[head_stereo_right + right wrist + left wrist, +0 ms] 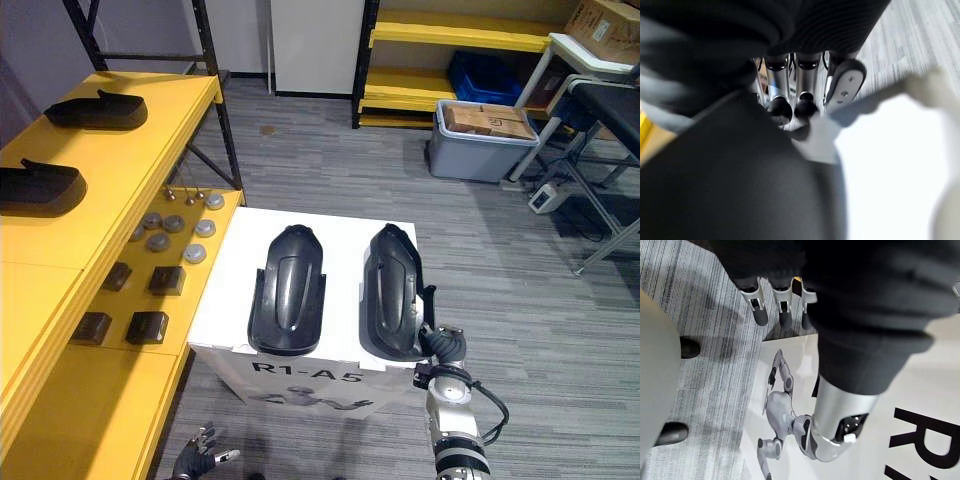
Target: Walk over and take plastic housings, then place them on the shelf
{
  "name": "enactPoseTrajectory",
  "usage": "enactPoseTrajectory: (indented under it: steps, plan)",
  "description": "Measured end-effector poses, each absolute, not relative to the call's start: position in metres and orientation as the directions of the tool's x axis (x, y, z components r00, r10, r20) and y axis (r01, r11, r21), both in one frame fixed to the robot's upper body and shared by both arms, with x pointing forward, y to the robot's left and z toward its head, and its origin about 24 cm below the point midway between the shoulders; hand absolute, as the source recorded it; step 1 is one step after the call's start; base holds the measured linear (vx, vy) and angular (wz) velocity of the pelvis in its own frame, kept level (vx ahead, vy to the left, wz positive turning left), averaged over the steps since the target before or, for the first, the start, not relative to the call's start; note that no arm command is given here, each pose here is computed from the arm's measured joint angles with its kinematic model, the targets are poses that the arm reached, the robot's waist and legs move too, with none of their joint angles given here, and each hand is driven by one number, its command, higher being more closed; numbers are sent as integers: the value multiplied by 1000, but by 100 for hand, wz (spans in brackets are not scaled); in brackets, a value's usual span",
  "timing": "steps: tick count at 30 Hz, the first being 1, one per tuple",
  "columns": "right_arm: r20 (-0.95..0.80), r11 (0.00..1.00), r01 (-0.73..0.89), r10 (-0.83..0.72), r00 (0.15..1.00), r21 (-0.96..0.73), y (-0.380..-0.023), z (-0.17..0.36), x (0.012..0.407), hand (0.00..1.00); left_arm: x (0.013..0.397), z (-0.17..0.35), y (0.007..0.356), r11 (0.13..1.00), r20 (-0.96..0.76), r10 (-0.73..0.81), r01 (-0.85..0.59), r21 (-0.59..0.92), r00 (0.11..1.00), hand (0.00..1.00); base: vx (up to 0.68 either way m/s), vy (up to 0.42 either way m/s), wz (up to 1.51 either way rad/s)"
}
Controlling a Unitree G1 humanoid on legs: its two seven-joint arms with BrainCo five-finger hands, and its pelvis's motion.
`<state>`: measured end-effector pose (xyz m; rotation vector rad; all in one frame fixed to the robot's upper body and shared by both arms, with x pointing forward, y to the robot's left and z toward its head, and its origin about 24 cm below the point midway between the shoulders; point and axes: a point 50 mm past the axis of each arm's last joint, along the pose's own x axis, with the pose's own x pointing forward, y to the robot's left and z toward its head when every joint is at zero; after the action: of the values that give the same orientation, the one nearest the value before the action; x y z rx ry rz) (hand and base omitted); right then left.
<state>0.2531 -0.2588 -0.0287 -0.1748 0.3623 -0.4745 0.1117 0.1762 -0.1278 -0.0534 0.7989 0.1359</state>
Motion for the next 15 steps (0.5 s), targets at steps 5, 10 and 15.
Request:
enactPoseTrajectory:
  steps: [5, 10, 15]
  plan:
    - [-254, 869, 431, -486, 836, -244, -256, -21, 245, 100, 119, -120, 178, 987, -683, 118, -161, 1, 720, 0, -39, 3, -1]
    - [-168, 873, 447, -479, 862, -194, -246, -2, 246, 100, 132, -106, 186, 974, -616, 168, -225, -15, 770, 0, -43, 3, 1]
    - [-47, 870, 462, -476, 878, -173, -243, 24, 247, 100, 143, -89, 194, 958, -534, 223, -284, -33, 815, 0, -8, 1, 0]
